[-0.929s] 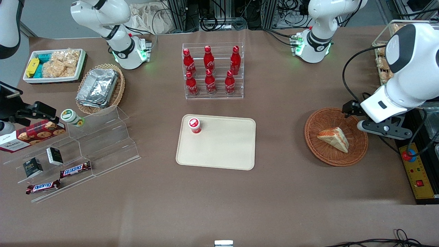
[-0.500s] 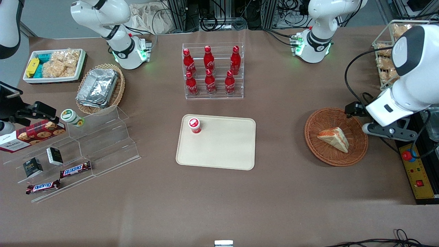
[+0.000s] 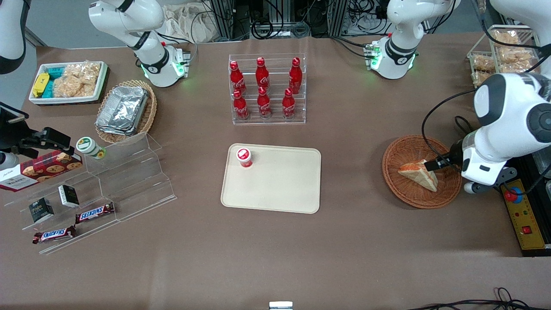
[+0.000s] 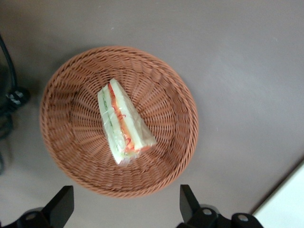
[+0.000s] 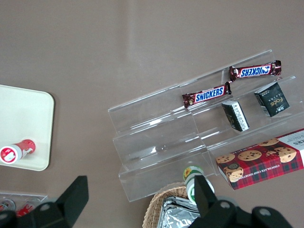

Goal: Place sandwich from basket to tray
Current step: 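Lower the open left gripper over the sandwich in the wicker basket, then close the left gripper on the sandwich's edge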

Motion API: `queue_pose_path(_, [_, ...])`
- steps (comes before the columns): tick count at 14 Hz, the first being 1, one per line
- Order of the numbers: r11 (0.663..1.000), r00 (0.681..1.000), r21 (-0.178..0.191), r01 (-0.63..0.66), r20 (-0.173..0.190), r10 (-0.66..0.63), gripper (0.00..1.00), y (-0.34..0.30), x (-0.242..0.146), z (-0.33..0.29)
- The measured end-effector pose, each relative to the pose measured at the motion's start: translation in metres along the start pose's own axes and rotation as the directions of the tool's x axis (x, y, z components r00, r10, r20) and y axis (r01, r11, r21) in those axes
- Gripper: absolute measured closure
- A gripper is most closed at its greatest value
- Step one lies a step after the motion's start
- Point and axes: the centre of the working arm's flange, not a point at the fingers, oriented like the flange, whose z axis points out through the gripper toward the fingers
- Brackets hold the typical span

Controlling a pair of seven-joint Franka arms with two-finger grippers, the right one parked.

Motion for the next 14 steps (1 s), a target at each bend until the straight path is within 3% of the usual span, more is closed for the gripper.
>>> queue_pose_path(3, [0.983,0.983,-0.011,0.182,-0.037,-0.183,0.0,-0.006,-0.011,0.055])
queue_pose_path(8, [0.92,0.919,-0.031,0.392,-0.021,-0.393,0.0,-0.022,-0.001,0.101])
queue_pose_path(10, [0.9,0.901,-0.045,0.433,-0.021,-0.434,0.0,-0.032,0.009,0.117])
queue_pose_path(14, [0.892,0.894,-0.084,0.444,-0.02,-0.447,0.0,-0.032,0.008,0.155])
